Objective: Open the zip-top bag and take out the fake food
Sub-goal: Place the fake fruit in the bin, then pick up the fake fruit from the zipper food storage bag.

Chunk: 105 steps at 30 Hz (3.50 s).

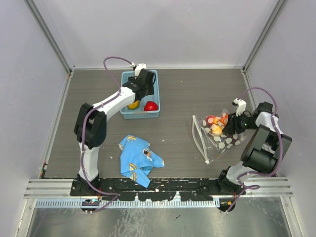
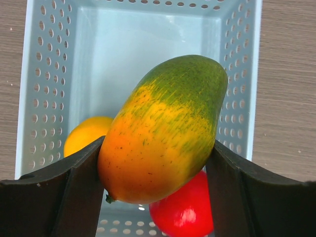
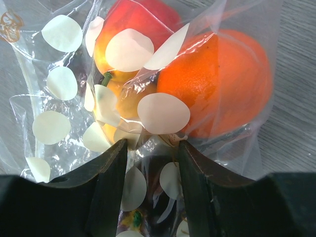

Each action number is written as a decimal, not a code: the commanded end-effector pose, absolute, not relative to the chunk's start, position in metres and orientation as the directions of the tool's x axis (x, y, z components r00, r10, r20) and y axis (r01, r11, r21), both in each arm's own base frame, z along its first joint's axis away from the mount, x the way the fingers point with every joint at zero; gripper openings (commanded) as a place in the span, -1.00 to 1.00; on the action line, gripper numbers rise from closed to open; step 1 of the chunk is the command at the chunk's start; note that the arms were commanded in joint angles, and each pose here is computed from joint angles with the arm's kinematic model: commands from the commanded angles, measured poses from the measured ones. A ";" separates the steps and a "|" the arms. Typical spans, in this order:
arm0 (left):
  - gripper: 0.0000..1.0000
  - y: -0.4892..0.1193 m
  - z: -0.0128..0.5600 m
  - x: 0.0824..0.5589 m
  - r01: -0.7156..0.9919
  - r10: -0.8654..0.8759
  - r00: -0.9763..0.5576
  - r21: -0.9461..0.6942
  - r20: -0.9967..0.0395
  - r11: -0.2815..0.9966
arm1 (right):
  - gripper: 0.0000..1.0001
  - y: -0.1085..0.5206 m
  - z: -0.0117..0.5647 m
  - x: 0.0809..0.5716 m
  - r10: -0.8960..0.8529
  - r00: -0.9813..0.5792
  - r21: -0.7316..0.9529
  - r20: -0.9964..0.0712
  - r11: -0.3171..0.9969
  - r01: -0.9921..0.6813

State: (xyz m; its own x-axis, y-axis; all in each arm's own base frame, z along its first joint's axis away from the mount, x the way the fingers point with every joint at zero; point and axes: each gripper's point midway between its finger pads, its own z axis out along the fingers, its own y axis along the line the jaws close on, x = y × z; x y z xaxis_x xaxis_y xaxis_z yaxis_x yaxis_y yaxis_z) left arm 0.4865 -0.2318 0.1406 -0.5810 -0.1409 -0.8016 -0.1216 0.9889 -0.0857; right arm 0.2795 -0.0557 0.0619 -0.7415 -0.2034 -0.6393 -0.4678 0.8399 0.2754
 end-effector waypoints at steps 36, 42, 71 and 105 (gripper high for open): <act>0.14 -0.388 0.222 0.283 0.777 -0.162 -0.492 -0.515 -0.855 0.362 | 0.25 -0.065 0.089 0.299 -0.255 -0.666 0.178 -0.701 0.842 -0.510; 0.06 -0.421 0.200 0.276 0.818 -0.090 -0.468 -0.469 -0.879 0.333 | 0.28 -0.066 0.104 0.303 -0.250 -0.653 0.160 -0.715 0.851 -0.501; -0.31 -0.480 0.128 0.240 0.873 0.023 -0.432 -0.411 -0.902 0.262 | 0.26 0.003 0.175 0.350 -0.252 -0.514 0.091 -0.820 0.829 -0.551; -0.29 -0.476 0.118 0.242 0.880 0.000 -0.381 -0.363 -0.924 0.308 | 0.17 0.092 0.118 0.279 -0.483 -0.541 0.155 -0.688 0.631 -0.760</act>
State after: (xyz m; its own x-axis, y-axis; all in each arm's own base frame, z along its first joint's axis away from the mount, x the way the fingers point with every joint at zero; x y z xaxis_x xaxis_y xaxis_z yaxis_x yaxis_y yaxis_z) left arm 0.2393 -0.4671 0.0876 -0.4712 0.0743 -0.8789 0.8409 0.3387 -0.4221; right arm 0.2870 0.0937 0.1278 -0.5170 -0.4601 -0.7218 -0.7579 0.6380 0.1363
